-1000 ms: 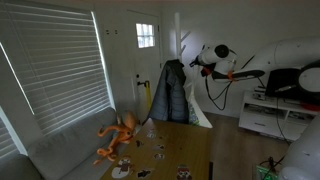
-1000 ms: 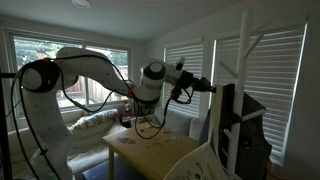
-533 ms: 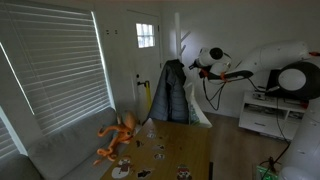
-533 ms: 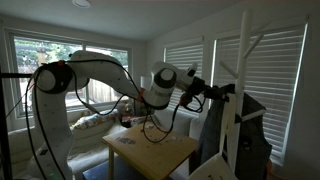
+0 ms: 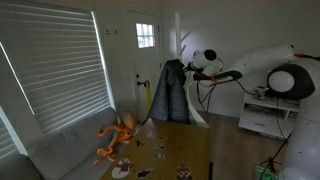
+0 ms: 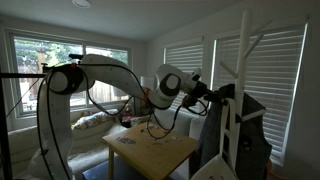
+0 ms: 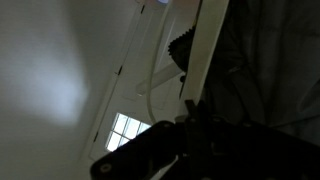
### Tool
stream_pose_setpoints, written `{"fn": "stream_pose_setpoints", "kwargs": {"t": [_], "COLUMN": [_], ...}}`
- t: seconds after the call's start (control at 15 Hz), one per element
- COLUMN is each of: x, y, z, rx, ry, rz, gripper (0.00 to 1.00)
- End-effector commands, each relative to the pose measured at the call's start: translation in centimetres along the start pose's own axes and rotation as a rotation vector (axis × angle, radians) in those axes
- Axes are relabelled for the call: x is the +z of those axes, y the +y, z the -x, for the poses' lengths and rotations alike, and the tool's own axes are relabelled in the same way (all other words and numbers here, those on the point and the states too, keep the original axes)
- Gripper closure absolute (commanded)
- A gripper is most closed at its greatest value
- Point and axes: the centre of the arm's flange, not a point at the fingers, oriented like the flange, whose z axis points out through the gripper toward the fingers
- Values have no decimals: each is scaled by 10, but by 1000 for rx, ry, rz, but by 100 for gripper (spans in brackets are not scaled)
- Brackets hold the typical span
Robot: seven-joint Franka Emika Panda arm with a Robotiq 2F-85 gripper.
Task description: Move the bag over to a different stock on the coat hanger twice
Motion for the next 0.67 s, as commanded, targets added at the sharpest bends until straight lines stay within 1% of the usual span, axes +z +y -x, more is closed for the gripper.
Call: {"fn": "stream_pose_setpoints", "kwargs": {"t": [0.0,0.2,0.27,0.33,0.47,0.53,0.6], "x": [17,27,30,33,35,33,31], "y": [8,6,5,4,2,1,-1], "z": [-20,-20,-17,-15,-10,-9,-8], "rx": [-10,-23,-29,-33,-50,-57,-64], "ry": [21,-4,-25,-51,-116,-147,-168], "rz": [-20,-24,-21,-17,-38,-43,-64], "gripper": [99,99,76,69,58,50,44]}}
